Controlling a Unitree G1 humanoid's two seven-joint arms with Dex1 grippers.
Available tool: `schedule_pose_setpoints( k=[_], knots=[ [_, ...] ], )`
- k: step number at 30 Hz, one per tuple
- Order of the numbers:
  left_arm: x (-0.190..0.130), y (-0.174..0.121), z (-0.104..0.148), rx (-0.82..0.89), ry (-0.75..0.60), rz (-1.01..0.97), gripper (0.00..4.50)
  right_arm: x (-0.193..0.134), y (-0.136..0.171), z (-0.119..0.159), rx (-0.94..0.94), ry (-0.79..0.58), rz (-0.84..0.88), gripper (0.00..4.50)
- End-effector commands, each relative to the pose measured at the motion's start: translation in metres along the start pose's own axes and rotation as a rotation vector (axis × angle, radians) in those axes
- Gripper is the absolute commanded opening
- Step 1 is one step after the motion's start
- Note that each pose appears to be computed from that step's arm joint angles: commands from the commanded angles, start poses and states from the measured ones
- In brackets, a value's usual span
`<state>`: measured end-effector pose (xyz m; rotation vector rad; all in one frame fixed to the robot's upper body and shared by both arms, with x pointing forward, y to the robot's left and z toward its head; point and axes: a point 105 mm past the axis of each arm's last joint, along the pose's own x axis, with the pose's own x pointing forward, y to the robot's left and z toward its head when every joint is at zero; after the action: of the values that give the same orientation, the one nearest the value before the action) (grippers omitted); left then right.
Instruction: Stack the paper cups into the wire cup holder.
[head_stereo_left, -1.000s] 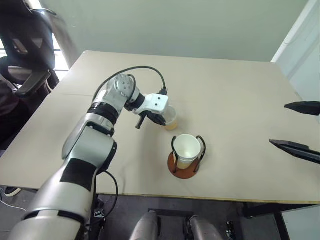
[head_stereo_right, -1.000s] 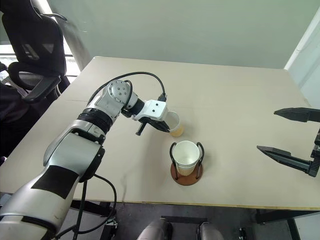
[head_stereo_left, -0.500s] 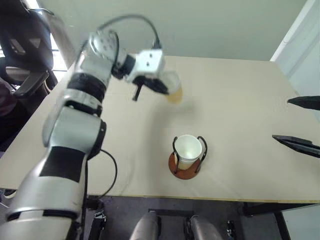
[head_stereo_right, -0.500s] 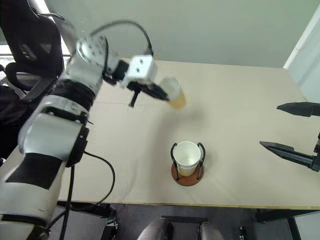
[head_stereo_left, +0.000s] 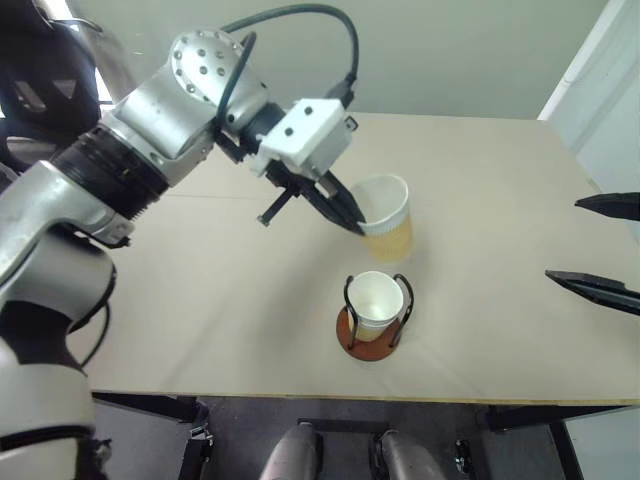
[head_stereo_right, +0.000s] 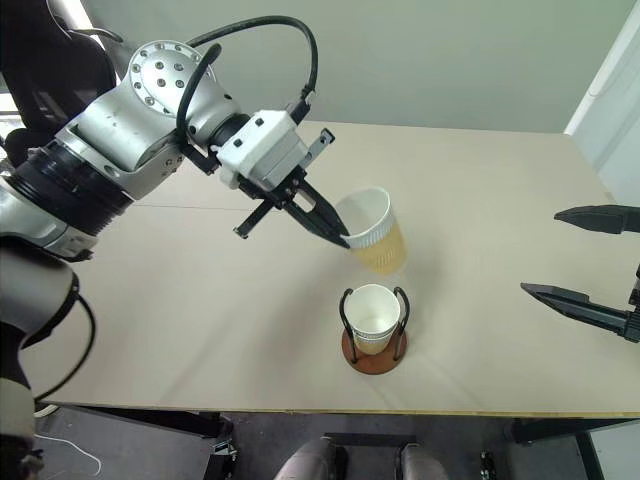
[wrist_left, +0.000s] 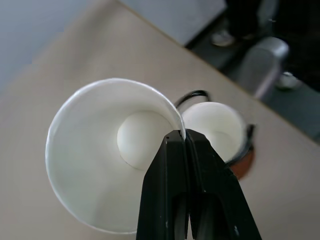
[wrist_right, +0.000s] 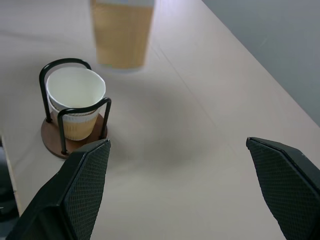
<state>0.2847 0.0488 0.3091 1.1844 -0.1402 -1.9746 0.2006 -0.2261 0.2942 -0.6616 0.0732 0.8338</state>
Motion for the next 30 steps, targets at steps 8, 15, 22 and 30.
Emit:
schedule_pose_setpoints(
  k=[8, 15, 22, 30],
  knots=[
    [0.014, -0.005, 0.015, 0.077, -0.017, -0.133, 0.02, -0.011, 0.005, 0.008, -0.036, 0.003, -0.029, 4.50],
    [0.019, -0.011, 0.009, 0.064, 0.001, -0.174, 0.02, -0.011, 0.007, 0.006, -0.027, 0.014, -0.040, 4.50],
    [0.016, -0.015, -0.003, 0.042, 0.042, -0.181, 0.02, -0.011, 0.010, 0.007, -0.022, 0.005, -0.020, 4.50],
    [0.019, -0.018, -0.014, 0.023, 0.061, -0.200, 0.02, -0.016, 0.029, 0.029, -0.013, -0.099, 0.075, 4.50]
  ],
)
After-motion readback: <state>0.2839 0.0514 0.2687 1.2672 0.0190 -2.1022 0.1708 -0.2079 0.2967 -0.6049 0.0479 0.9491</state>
